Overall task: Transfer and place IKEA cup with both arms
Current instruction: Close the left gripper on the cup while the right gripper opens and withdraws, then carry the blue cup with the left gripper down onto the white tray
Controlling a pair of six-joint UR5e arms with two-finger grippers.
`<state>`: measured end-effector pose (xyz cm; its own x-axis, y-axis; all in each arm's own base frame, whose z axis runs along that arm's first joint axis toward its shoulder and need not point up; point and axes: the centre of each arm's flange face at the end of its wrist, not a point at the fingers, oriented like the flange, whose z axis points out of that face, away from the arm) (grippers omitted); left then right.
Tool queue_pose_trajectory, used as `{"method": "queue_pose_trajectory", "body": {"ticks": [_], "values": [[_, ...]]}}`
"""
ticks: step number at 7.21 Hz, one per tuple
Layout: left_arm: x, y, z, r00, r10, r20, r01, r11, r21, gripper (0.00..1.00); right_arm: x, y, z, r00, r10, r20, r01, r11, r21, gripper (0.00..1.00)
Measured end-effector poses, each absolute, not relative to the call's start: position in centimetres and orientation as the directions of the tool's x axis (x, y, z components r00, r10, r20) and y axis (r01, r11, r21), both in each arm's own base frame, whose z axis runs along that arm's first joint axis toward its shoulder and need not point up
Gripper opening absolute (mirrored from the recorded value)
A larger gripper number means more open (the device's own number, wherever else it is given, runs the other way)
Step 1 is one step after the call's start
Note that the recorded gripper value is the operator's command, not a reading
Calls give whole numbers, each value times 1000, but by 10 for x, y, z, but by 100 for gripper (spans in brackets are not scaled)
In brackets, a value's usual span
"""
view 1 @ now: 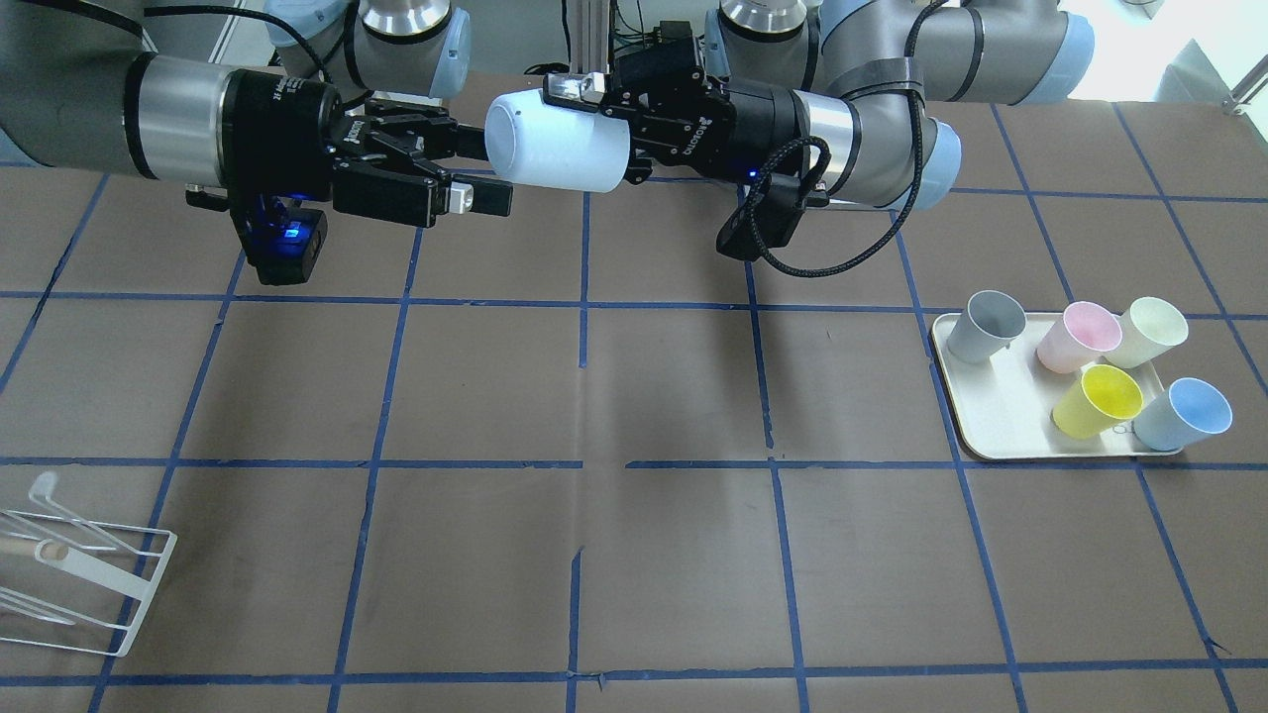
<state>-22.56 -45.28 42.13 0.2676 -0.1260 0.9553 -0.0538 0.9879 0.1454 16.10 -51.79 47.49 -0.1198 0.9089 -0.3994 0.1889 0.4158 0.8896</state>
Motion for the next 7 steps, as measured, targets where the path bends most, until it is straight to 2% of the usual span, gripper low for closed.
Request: {"method": "queue_pose_trajectory", "body": {"ticks": [2,5,7], "values": [[-216,-455,424,230,-137,964,-64,986,155,0,144,-530,468,-187,871,-455,264,490,830,100],[-170,-471,424,-30,-151,988,-140,979,146,0,132,-537,450,-428,764,-482,397,639,659,100],[-146,-479,420,-258,-159,953,-232,968,98,0,140,-536,441,-637,651,-413,458,750,477,100]]}}
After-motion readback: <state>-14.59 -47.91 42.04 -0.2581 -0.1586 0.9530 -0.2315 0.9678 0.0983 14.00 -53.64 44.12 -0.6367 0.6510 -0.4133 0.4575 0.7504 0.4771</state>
